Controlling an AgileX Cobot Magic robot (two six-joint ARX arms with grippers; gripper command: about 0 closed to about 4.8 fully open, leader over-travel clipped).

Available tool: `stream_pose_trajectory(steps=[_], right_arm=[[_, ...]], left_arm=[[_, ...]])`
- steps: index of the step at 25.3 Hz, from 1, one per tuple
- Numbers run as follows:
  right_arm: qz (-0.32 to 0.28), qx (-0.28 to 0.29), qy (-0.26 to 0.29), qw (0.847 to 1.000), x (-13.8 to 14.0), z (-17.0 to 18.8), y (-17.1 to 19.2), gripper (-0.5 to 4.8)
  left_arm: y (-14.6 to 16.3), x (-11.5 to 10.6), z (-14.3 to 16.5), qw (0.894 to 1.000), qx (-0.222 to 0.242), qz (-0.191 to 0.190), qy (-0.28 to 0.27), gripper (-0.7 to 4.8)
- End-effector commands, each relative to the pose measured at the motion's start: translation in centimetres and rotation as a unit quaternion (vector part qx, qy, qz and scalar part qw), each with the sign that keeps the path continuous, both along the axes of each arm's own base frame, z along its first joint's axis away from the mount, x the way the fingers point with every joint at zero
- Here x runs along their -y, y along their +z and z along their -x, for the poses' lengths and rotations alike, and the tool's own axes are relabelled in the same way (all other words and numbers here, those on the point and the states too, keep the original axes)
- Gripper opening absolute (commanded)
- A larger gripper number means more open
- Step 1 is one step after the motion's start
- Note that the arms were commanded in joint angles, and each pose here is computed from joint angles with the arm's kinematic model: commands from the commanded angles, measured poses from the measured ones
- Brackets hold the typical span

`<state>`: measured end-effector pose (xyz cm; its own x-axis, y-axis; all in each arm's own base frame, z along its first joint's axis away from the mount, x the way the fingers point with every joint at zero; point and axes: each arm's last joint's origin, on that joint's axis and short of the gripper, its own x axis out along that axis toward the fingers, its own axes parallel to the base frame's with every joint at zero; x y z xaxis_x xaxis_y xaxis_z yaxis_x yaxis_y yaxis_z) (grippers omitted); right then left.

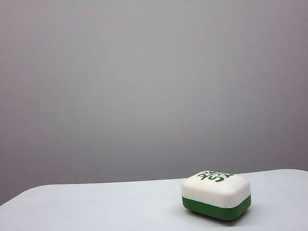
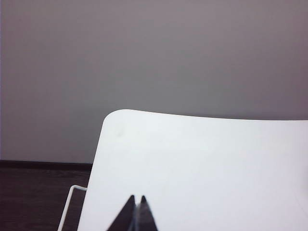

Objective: Pick up the foam mahjong on the table and turn it over.

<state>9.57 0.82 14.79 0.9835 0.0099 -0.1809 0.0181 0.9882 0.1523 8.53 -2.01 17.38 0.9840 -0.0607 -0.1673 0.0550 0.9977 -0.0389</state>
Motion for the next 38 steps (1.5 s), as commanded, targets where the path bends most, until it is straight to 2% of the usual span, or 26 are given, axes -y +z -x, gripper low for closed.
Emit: stream_pose_trajectory(steps=[1,14,20,24,25,29,31,33,36,38], right_arm=[[0.0,0.0,-0.003,1.0,0.0,0.0,-0.1,0.0],[-0.002,0.011,-0.001,1.0,0.0,-0.1,0.1,-0.01],[-0.032,0.01,-0.036,0.999,0.2,-0.1,0.0,-0.01],[-0.051,0.015,-0.049,0.997,0.2,-0.1,0.1,-0.01],[-0.052,0.018,-0.05,0.997,0.2,-0.1,0.2,-0.01],[-0.059,0.047,-0.042,0.996,0.2,-0.1,0.7,0.0],[-0.08,0.127,0.03,0.988,-0.2,-0.2,2.4,0.04],[-0.109,0.159,0.046,0.98,-0.3,-0.1,3.2,0.05],[-0.12,0.163,0.046,0.978,-0.3,0.0,4.6,0.12],[-0.092,0.161,0.042,0.982,-0.3,-0.1,7.3,0.13]], left_arm=[[0.1,0.0,0.0,1.0,0.004,0.002,0.0,-0.05],[0.2,0.0,0.0,1.0,0.008,0.004,0.0,-0.05],[1.2,0.0,-0.1,0.998,0.055,0.024,0.0,-0.05],[1.8,0.0,-0.1,0.994,0.071,0.079,0.001,-0.05],[1.8,0.0,-0.1,0.994,0.071,0.081,0.001,-0.05],[2.6,0.1,-0.1,0.994,0.069,0.08,-0.007,-0.05],[4.0,0.3,-0.8,0.994,0.069,0.081,-0.007,-0.05],[4.7,0.7,-1.7,0.994,0.067,0.081,-0.014,-0.05],[5.9,1.4,-3.4,0.995,0.054,0.074,-0.041,-0.05],[7.6,2.6,-6.2,0.994,0.027,0.018,-0.1,-0.05]])
